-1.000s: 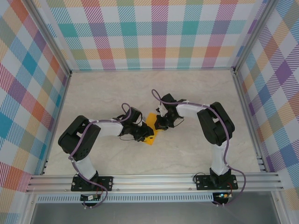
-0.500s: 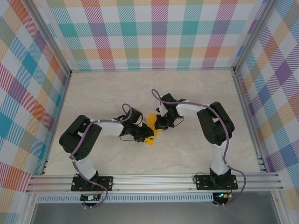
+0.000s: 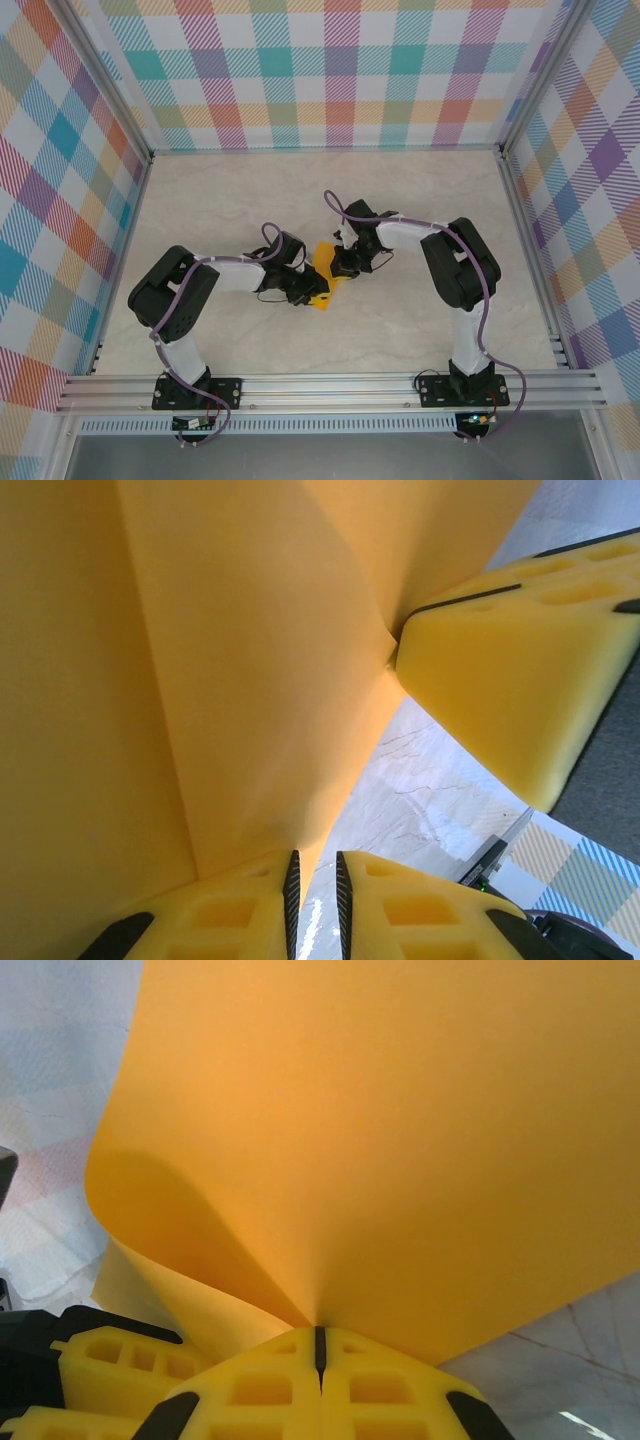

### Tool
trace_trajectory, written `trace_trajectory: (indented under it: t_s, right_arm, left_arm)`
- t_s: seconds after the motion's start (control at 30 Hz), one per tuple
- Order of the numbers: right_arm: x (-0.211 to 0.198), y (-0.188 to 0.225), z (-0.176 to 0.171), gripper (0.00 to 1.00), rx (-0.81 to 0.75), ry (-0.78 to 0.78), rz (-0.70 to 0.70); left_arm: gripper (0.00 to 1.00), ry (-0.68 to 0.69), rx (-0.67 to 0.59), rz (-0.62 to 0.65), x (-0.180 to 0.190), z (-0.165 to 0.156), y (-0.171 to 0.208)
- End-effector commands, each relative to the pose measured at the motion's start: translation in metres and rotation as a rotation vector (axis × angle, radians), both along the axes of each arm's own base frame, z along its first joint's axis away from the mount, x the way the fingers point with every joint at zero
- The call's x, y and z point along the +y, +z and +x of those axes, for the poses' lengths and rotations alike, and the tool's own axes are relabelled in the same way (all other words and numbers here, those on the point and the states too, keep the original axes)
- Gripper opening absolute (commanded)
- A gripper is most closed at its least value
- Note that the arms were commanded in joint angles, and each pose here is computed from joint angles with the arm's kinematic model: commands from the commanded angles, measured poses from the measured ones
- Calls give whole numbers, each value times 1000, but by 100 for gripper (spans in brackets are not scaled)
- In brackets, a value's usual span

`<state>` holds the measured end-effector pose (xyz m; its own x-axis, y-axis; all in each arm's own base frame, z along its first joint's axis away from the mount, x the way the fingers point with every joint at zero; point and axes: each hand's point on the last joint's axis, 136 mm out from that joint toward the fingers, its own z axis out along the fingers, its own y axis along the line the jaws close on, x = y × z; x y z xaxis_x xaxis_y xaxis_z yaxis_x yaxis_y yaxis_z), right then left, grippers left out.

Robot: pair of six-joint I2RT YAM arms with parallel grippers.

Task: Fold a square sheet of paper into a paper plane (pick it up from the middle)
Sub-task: Fold the triangle a second time at the center of the table.

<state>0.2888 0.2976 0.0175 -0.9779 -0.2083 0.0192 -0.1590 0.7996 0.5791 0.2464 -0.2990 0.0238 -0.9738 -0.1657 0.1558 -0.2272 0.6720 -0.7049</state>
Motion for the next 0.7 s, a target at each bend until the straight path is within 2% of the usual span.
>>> trace_trajectory:
  t_s: [0.0,0.4,0.67]
  right_arm:
    - [1,-8,2,3,-11,23,-24]
    - [4,5,7,8,-19,18,-19]
    - [1,29,14,13,-67,-9,-29]
  left_arm:
    - [19,-5,48,42,5,-13,-15]
    - [17,8,69,85,11,-16,-22]
    - [16,20,84,114,16,-18,-28]
